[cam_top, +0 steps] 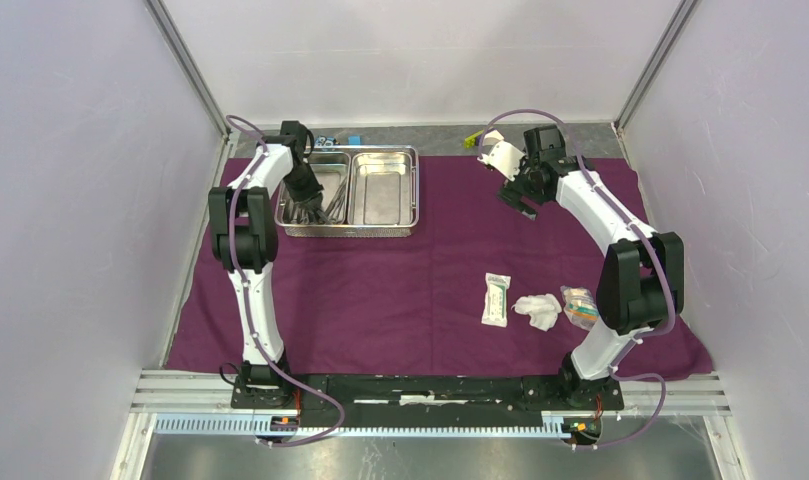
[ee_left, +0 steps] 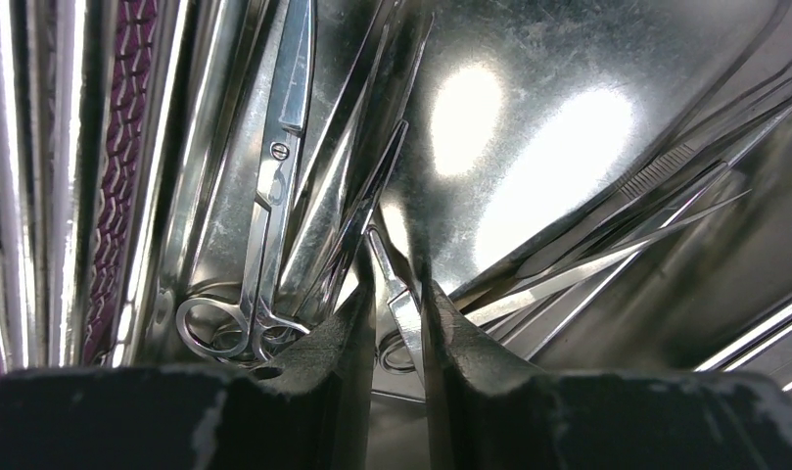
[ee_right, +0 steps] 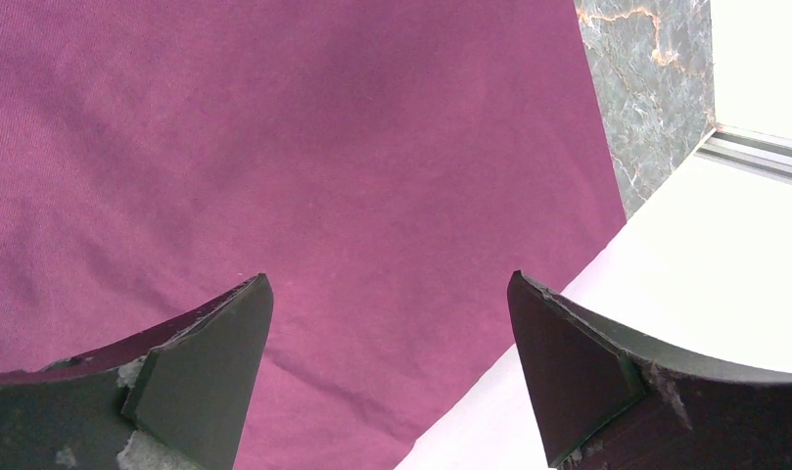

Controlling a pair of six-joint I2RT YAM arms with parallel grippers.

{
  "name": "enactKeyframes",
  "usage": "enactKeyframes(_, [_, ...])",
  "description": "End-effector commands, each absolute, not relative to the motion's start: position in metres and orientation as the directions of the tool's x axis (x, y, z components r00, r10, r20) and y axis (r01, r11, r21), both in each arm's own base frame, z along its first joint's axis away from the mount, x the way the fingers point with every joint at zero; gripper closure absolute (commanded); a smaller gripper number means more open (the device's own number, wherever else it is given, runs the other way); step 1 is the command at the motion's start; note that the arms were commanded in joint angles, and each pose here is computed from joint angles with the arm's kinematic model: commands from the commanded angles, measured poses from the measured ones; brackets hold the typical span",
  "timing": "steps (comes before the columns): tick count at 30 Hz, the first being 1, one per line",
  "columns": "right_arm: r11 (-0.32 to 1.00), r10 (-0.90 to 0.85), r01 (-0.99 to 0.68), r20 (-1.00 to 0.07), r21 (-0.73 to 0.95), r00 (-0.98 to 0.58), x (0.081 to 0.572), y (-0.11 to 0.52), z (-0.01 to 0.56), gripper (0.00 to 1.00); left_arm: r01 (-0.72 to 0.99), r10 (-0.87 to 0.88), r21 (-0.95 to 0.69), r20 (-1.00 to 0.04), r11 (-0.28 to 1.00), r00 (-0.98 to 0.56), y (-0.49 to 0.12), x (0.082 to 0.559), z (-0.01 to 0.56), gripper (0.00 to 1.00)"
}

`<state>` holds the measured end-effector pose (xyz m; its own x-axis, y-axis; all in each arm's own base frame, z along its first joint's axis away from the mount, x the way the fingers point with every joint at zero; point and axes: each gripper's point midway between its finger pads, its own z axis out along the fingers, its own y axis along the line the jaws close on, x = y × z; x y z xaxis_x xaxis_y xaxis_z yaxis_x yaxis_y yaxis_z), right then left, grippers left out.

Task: Open and lay out the surgical kit
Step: Pick up the medical item from the container.

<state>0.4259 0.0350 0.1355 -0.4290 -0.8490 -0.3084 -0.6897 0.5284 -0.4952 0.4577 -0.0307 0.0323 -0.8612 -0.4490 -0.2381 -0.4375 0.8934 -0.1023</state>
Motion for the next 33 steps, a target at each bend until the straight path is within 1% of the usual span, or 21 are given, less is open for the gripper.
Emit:
enactKeyframes(1, [0.519,-0.855,-0.675,-0.316,-0.525,-0.411,0.432,0.037,0.149,0.03,-0.482,-0.493,-0.11,-0.249,0.869,-0.833,-0.029,0.465,0.03,0.71])
enactKeyframes(12, [0.517,-0.856,-0.673,-0.318,-0.529,-0.407,0.43,0.037,0.15,0.03,-0.474,-0.49,-0.126,-0.267,0.871,-0.83,-0.03,0.47,0.037,0.78])
enactKeyframes(20, [0.515,-0.857,-0.679,-0.323,-0.523,-0.402,0.427,0.038,0.147,0.03,-0.425,-0.465,-0.189,-0.342,0.885,-0.816,-0.036,0.488,0.068,0.85])
enactKeyframes(25, [0.514,-0.857,-0.683,-0.33,-0.519,-0.395,0.426,0.04,0.147,0.03,-0.387,-0.45,-0.234,-0.369,0.892,-0.813,-0.044,0.493,0.085,0.89])
enactKeyframes(33, [0.514,-0.857,-0.682,-0.339,-0.52,-0.387,0.426,0.042,0.149,0.03,-0.34,-0.418,-0.25,-0.423,0.907,-0.804,-0.043,0.505,0.103,0.98])
